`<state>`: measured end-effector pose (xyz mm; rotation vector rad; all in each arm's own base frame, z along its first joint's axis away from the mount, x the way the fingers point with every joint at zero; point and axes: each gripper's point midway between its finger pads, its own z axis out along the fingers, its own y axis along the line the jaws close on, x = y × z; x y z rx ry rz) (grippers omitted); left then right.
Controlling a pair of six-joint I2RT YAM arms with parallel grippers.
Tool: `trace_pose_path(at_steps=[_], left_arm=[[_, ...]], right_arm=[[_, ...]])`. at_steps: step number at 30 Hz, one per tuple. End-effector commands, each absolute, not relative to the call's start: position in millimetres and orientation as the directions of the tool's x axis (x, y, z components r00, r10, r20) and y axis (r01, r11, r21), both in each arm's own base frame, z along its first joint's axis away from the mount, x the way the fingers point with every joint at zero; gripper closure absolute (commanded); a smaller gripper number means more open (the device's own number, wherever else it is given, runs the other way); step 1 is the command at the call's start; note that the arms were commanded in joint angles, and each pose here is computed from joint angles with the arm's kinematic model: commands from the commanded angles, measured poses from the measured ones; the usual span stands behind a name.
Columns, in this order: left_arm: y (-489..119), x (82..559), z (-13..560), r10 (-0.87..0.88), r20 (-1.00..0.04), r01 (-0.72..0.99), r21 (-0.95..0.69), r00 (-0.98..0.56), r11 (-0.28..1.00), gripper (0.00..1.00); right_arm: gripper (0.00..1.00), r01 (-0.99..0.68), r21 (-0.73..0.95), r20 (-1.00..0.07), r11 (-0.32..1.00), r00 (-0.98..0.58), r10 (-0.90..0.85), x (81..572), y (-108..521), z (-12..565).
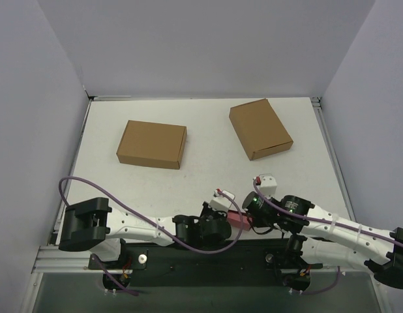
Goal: Fold the paper box
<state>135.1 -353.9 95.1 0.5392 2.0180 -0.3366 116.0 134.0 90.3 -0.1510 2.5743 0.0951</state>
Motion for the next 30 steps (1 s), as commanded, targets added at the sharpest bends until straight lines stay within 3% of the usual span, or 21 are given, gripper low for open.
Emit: trace_pose_path(at_steps=[1, 30], left_arm=[[-310.5, 97.5, 18.0, 0.563, -0.676, 0.621, 0.195, -0.476, 0.759, 1.00], [-316.5, 100.3, 18.8, 0.600, -0.669, 0.637, 0.239, -0.439, 0.732, 1.00]], right_arm=[[1.00, -0.092, 0.202, -0.532, 0.975, -0.846, 0.030, 123.4, 156.9, 98.3], [1.00, 0.026, 0.404, -0.390, 0.914, -0.899, 0.198, 133.8, 164.3, 94.5]])
